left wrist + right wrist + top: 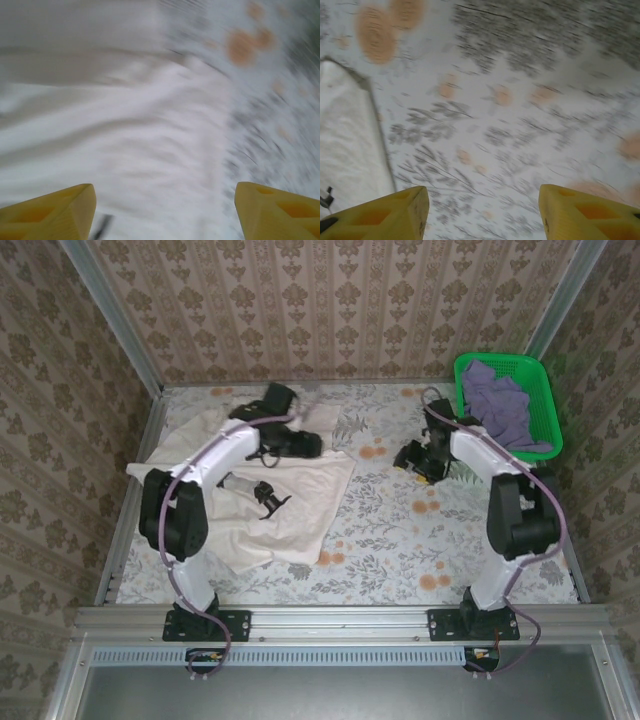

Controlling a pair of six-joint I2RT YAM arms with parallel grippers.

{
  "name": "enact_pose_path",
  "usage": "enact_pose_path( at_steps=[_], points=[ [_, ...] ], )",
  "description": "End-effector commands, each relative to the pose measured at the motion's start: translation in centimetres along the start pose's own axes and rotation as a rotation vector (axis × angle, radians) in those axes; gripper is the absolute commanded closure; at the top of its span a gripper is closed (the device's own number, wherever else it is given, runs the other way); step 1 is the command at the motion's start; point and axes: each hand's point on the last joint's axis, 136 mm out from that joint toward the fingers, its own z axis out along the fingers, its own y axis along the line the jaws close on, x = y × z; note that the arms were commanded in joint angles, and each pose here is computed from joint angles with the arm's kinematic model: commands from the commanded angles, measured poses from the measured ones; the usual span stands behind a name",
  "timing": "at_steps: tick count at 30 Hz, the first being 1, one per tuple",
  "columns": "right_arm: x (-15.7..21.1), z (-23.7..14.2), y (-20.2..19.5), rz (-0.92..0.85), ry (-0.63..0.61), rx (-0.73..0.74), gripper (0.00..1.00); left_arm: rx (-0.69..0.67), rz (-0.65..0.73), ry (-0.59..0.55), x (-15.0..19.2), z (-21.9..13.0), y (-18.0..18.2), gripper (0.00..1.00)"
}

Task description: Fold and stack the t-shirts

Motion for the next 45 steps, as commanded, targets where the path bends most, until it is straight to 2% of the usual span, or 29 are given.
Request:
enact_pose_path(
  at_steps=[1,9,14,17,19,21,26,29,32,35,40,45],
  points=[
    [0.3,-1.2,0.3,0.008,-0.075,-0.066,0.39,0.059,0.214,0.185,5.0,2.9,-3.9,0.27],
    [2.1,-0.9,-0.4,0.039,-0.068,-0.105,0.42,-0.054,0.32,0.385,8.7,7.7,-5.0,0.3],
    [3.0,-0.5,-0.9,0.052,-0.044,-0.105,0.43,-0.1,0.303,0.451,10.1,10.1,-4.2,0.37],
    [2.7,-0.4,-0.6,0.047,-0.057,-0.126,0.44,-0.125,0.296,0.466,10.1,10.8,-3.7,0.47],
    [2.7,-0.3,-0.6,0.052,-0.057,-0.129,0.45,-0.101,0.295,0.451,9.7,11.0,-4.3,0.63],
    [2.6,-0.2,-0.4,0.056,-0.056,-0.135,0.46,-0.08,0.284,0.425,8.8,10.7,-4.8,0.74],
    [2.6,0.0,-0.2,0.079,-0.05,-0.148,0.48,0.058,0.131,0.286,5.0,8.6,-4.5,0.92],
    [2.7,0.3,0.1,0.086,-0.045,-0.153,0.48,0.13,-0.023,0.155,1.9,6.2,-1.3,1.0],
    [2.9,0.8,0.4,0.088,-0.033,-0.15,0.49,0.18,-0.207,0.029,-0.6,3.6,4.2,1.0],
    [3.1,1.4,0.8,0.088,-0.017,-0.148,0.5,0.23,-0.261,0.03,-1.1,2.4,6.2,1.0],
    [3.0,1.8,1.3,0.087,-0.012,-0.147,0.49,0.29,-0.142,0.094,0.3,2.5,2.0,0.75],
    [2.9,1.8,1.4,0.085,-0.011,-0.148,0.49,0.15,0.038,0.251,4.7,5.9,-1.9,0.57]
  ],
)
